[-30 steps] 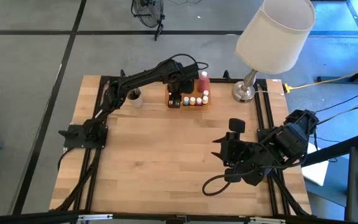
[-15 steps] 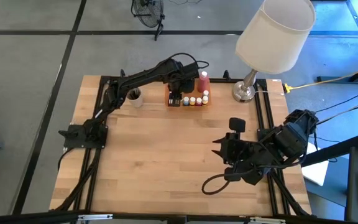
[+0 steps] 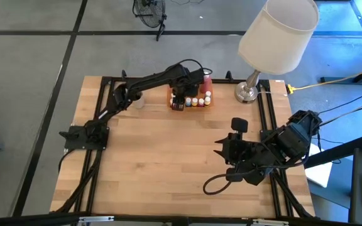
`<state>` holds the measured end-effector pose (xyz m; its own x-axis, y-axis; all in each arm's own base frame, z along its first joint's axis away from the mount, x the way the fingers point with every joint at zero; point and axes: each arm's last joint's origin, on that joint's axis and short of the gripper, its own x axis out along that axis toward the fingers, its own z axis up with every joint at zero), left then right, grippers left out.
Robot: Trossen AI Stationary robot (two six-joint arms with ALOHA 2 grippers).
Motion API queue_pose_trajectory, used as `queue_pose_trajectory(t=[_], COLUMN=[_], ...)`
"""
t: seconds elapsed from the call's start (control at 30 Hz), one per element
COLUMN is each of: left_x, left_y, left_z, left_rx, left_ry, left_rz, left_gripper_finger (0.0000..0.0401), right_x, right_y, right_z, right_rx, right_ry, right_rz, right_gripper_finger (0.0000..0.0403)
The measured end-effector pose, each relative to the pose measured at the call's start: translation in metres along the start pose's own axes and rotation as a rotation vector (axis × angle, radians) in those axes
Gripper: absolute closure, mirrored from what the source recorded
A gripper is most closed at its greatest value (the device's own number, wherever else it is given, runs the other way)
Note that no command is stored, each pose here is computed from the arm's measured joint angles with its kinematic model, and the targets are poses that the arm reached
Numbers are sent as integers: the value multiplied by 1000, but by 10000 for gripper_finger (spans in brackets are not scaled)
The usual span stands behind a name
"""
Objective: Pick & Place Paint Supplies
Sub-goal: Put the light yellow paint bottle into the orange bin
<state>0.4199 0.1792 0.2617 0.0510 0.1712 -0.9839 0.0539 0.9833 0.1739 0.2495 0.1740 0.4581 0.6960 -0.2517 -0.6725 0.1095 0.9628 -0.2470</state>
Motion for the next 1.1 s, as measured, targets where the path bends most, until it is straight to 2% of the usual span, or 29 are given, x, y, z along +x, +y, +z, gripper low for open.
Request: queue_pose_trajectory(t=[0.3,0.53,1.1], left_x=[26,25,31], left_y=[-2,1,3], left_z=[7,9,5], left_rx=[22,40,20], left_ry=[33,3,1], left_rz=[-55,-42,-111], left_gripper_finger=[254,254,248], right_x=[0,1,3], right_y=[0,-1,-3], right_z=[0,1,1], right_rx=[-6,-3,-2], right_ry=[0,2,4], right_rz=[-1,-4,-10], right_gripper_finger=[275,275,275])
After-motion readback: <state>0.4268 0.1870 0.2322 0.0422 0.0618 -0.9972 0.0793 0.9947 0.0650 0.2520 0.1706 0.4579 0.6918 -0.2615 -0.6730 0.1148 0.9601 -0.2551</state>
